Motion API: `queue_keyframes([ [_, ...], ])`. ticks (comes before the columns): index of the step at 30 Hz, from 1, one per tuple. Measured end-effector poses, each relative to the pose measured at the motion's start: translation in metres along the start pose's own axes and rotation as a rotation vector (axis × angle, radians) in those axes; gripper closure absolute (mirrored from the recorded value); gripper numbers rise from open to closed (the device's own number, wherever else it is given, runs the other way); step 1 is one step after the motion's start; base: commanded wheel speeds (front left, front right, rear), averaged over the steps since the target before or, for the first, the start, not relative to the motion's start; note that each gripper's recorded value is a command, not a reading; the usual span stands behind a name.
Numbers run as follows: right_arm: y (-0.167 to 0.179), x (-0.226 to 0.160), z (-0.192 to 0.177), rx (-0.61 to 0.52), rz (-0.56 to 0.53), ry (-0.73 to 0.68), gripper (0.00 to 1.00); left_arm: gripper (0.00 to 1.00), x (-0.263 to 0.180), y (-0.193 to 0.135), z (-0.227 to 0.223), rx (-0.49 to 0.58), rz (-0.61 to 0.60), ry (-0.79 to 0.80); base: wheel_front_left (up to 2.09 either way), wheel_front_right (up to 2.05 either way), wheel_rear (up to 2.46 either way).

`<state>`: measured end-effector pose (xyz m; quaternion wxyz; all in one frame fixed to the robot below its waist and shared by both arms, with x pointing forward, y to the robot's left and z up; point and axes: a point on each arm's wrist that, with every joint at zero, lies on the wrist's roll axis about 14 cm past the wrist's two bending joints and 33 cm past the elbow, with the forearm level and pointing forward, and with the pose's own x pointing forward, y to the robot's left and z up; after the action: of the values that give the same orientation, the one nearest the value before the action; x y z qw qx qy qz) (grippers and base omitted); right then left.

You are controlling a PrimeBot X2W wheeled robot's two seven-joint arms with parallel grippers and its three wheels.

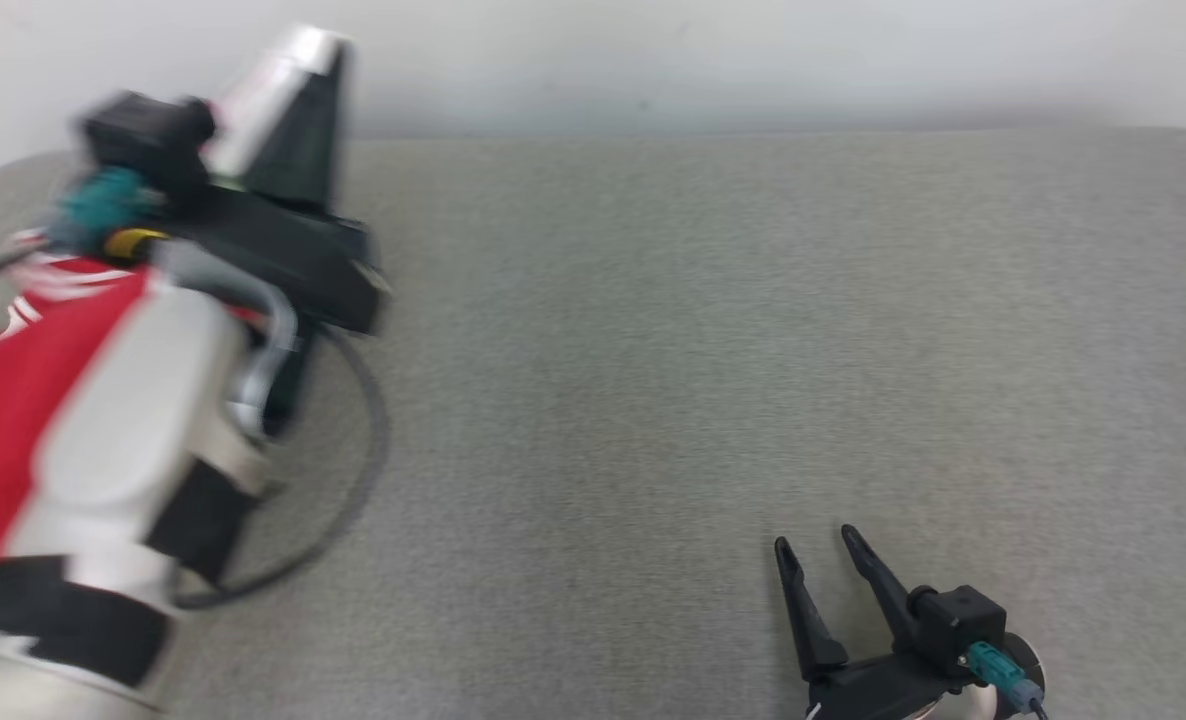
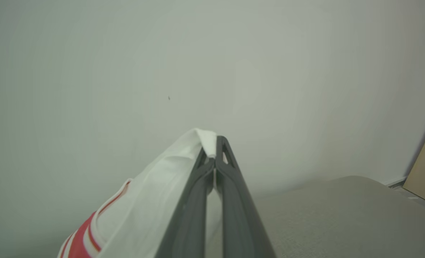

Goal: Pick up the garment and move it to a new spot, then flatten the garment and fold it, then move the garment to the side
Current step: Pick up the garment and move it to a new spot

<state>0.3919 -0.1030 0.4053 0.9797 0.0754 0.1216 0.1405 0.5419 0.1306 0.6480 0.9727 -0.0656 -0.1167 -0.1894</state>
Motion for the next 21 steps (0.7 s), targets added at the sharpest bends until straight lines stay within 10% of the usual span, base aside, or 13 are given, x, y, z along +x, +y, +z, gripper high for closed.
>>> queue_keyframes([
  [8,-0.022,-0.020,0.016,0.018,-0.089,-0.056,0.00,1.00,0.017,-0.165,-0.042,-0.192,-0.322,0.058,0.00,0.00,0.00],
  [21,-0.057,-0.054,0.008,0.041,-0.227,-0.044,0.00,1.00,0.005,-0.316,0.025,-0.314,-0.762,-0.146,0.00,0.00,0.00],
])
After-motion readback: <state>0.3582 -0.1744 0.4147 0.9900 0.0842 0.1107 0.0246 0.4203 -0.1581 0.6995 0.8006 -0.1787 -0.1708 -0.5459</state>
